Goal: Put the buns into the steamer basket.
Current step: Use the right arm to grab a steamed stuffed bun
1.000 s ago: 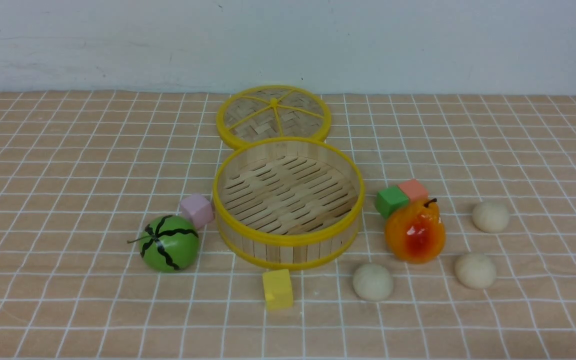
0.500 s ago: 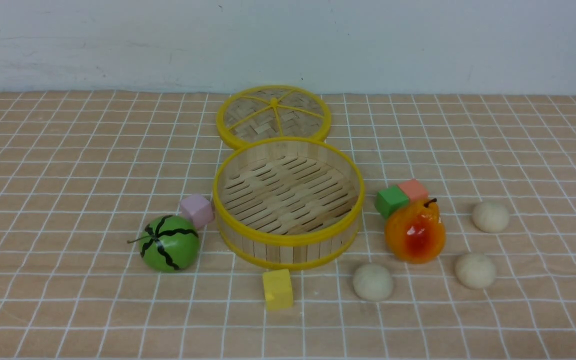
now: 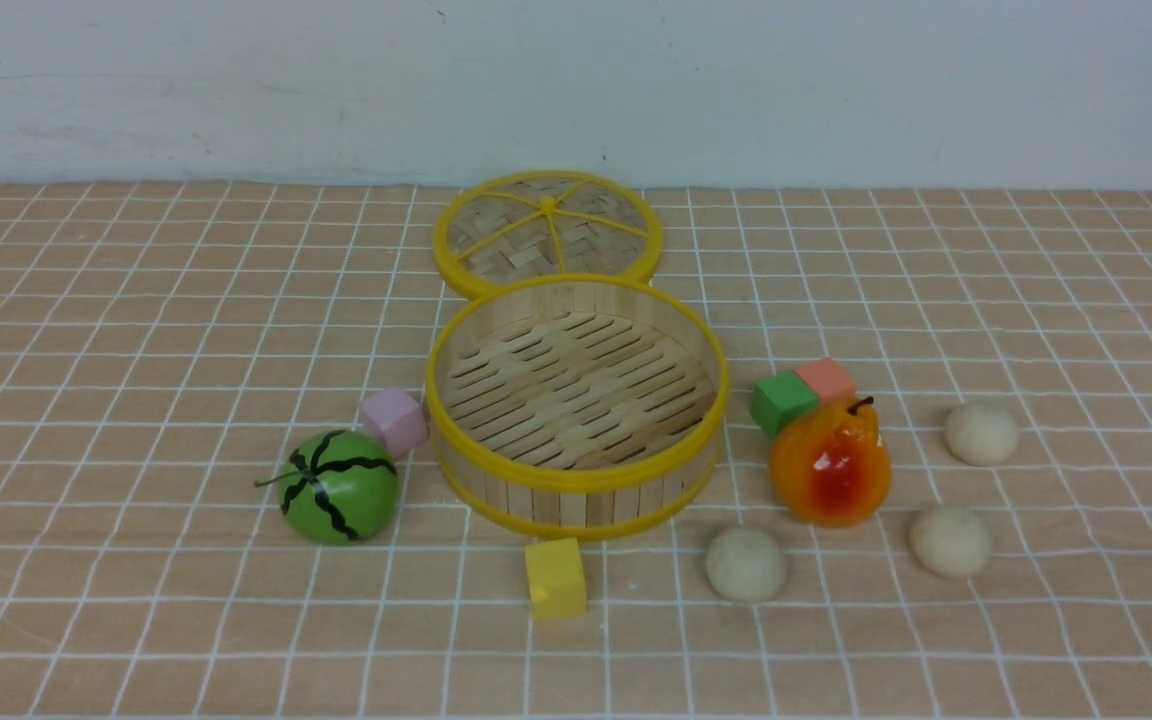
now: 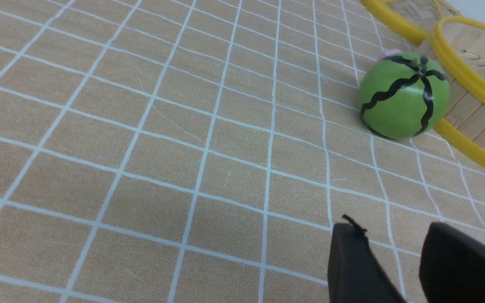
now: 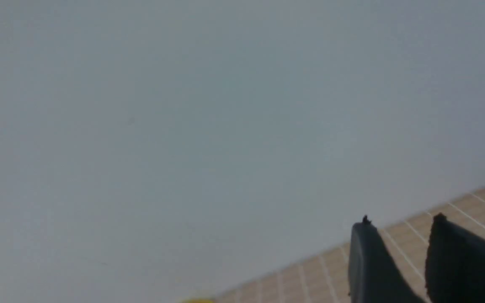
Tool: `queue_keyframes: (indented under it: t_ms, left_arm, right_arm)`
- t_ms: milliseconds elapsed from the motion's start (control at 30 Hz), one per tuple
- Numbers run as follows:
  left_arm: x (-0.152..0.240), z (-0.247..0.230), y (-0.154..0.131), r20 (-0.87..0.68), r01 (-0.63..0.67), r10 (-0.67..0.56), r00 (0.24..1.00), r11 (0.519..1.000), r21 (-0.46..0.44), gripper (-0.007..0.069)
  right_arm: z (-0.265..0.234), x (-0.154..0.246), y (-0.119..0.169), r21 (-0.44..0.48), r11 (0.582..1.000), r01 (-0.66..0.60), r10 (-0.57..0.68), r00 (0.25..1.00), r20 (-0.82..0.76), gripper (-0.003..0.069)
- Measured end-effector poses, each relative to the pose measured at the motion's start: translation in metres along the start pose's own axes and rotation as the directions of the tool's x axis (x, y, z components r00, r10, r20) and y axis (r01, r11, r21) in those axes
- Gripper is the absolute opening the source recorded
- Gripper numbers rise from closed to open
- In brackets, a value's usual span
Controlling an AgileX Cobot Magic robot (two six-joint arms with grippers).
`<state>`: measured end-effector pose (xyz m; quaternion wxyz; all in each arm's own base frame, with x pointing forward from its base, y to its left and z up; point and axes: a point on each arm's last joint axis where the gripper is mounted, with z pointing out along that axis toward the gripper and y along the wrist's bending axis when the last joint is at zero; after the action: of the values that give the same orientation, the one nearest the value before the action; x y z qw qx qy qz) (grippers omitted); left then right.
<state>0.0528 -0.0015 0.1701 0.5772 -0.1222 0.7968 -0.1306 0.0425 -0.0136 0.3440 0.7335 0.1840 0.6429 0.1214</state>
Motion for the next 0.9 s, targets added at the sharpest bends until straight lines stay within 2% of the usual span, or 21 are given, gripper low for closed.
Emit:
queue_keyframes:
  t_ms: [100,200,300,333,367,467,500,533,567,633,667,700,767,900]
  left_arm:
    - [0.0,0.0,0.0,0.0,0.0,0.0,1.0,1.0,0.0,0.0238]
    - [0.0,0.0,0.0,0.0,0.0,0.0,1.0,1.0,0.0,0.0238]
    - [0.0,0.0,0.0,0.0,0.0,0.0,1.0,1.0,0.0,0.0238]
    - [0.0,0.0,0.0,0.0,0.0,0.0,1.0,1.0,0.0,0.0238]
    - [0.0,0.0,0.0,0.0,0.0,0.0,1.0,1.0,0.0,0.0238]
    - [0.0,0.0,0.0,0.0,0.0,0.0,1.0,1.0,0.0,0.0238]
    - [0.0,0.0,0.0,0.0,0.0,0.0,1.0,1.0,0.0,0.0238]
    - [0.0,0.0,0.0,0.0,0.0,0.0,1.0,1.0,0.0,0.0238]
    - [0.0,0.0,0.0,0.0,0.0,0.0,1.0,1.0,0.0,0.0238]
    - [0.0,0.0,0.0,0.0,0.0,0.0,1.0,1.0,0.0,0.0238]
    - [0.0,0.0,0.0,0.0,0.0,0.0,1.0,1.0,0.0,0.0238]
    - [0.0,0.0,0.0,0.0,0.0,0.0,1.0,1.0,0.0,0.0238]
    - [0.0,0.0,0.0,0.0,0.0,0.0,1.0,1.0,0.0,0.0238]
    - [0.0,0.0,0.0,0.0,0.0,0.0,1.0,1.0,0.0,0.0238]
  right_arm:
    - [0.011,0.0,-0.003,0.097,0.993,0.067,-0.058,0.993,-0.098,0.0212]
    - [0.031,0.014,-0.01,0.201,0.963,0.18,-0.113,0.946,-0.304,0.0218]
    - [0.043,0.03,-0.013,0.239,0.947,0.214,-0.084,0.885,-0.458,0.0221]
    - [0.05,0.042,-0.013,0.234,0.945,0.228,-0.062,0.828,-0.557,0.0222]
    - [0.051,0.043,-0.013,0.231,0.943,0.241,-0.071,0.821,-0.567,0.0222]
    - [0.072,0.067,-0.005,0.105,0.957,0.269,-0.104,0.658,-0.746,0.0225]
    - [0.076,0.071,-0.002,0.072,0.963,0.261,-0.11,0.622,-0.776,0.0225]
    - [0.077,0.072,-0.001,0.072,0.963,0.26,-0.11,0.622,-0.776,0.0226]
    - [0.085,0.079,0.005,0.002,0.973,0.232,-0.132,0.557,-0.82,0.0226]
    - [0.099,0.089,0.015,-0.1,0.979,0.18,-0.177,0.488,-0.855,0.0229]
    - [0.102,0.09,0.015,-0.122,0.975,0.186,-0.198,0.475,-0.857,0.023]
    - [0.112,0.096,0.02,-0.194,0.966,0.169,-0.251,0.45,-0.857,0.0232]
    - [0.124,0.101,0.023,-0.248,0.956,0.157,-0.293,0.458,-0.84,0.0235]
    - [0.148,0.113,0.025,-0.252,0.96,0.123,-0.278,0.518,-0.809,0.0237]
